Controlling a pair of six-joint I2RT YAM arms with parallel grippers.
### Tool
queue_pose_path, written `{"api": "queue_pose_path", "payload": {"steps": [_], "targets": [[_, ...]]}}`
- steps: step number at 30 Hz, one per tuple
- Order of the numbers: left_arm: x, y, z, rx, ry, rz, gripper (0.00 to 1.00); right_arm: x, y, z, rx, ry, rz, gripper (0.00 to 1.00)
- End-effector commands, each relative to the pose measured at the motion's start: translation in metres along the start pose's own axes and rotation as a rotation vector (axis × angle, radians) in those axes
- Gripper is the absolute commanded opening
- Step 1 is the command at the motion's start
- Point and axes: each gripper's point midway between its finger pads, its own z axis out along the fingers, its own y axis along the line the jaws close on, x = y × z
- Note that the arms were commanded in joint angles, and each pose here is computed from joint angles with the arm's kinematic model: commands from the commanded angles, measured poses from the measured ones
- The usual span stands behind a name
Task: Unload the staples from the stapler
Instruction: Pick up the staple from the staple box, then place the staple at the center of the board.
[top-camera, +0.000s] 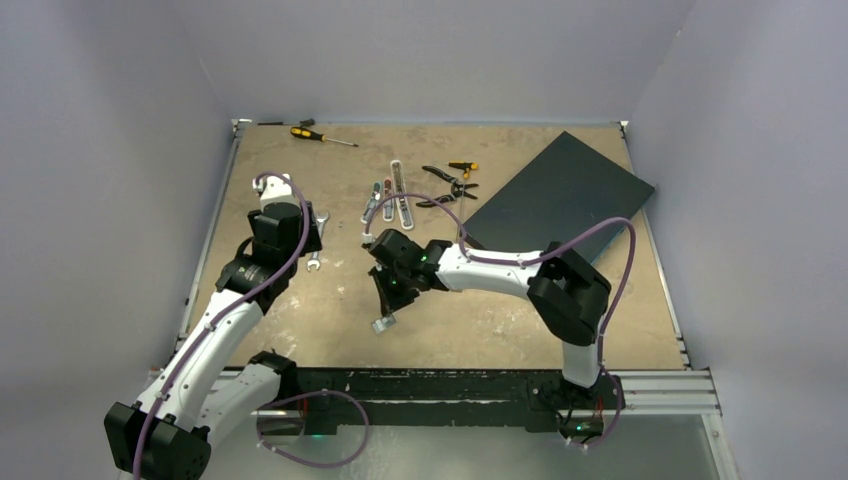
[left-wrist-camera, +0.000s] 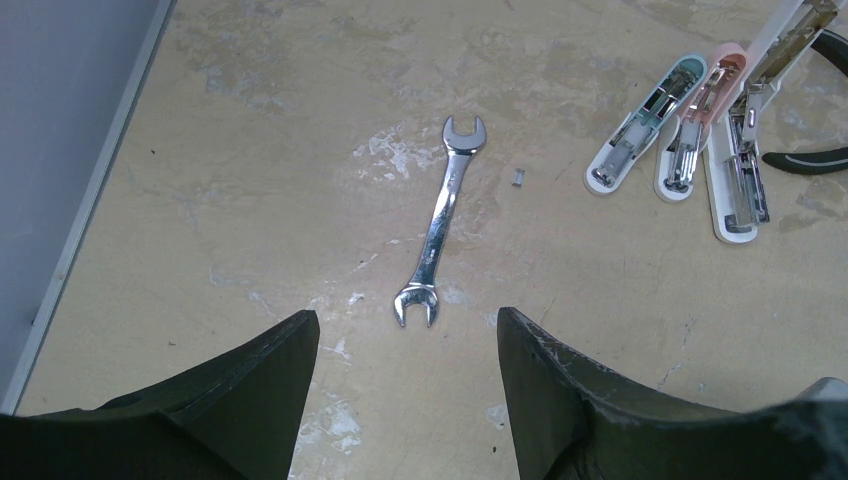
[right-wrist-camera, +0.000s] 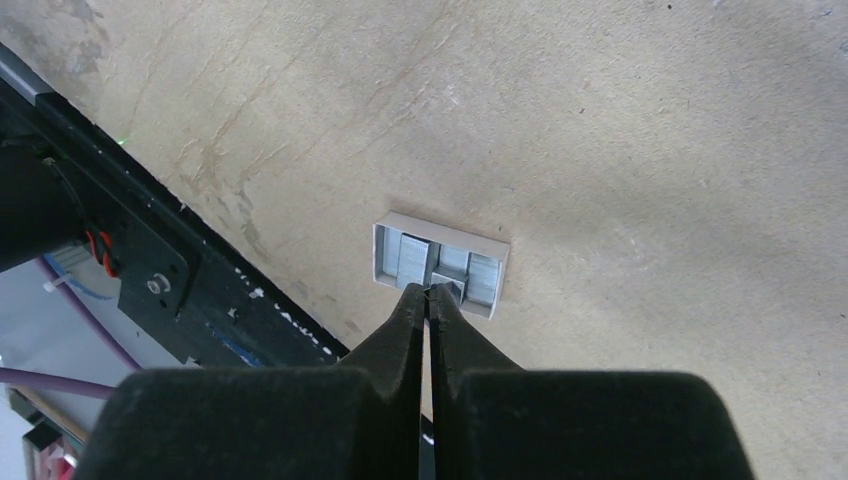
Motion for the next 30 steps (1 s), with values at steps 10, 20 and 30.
{"api": "queue_pose_path", "payload": {"steps": [10,20,30], "targets": [[-0.008,-0.003,-0.001,0.017,-0.035,-0.01,0.65,-0.01,-0.003,-0.005,0.064,-0.015,-0.032,0.0],[-0.008,-0.004,-0.001,0.018,-0.033,-0.009,0.65,-0.005,-0.042,-0.011,0.303,-0.006,-0.054,0.0],[-0.007,-0.004,0.0,0.016,-0.029,-0.007,0.65,0.017,-0.089,-0.002,0.485,0.069,-0.05,0.01]]}}
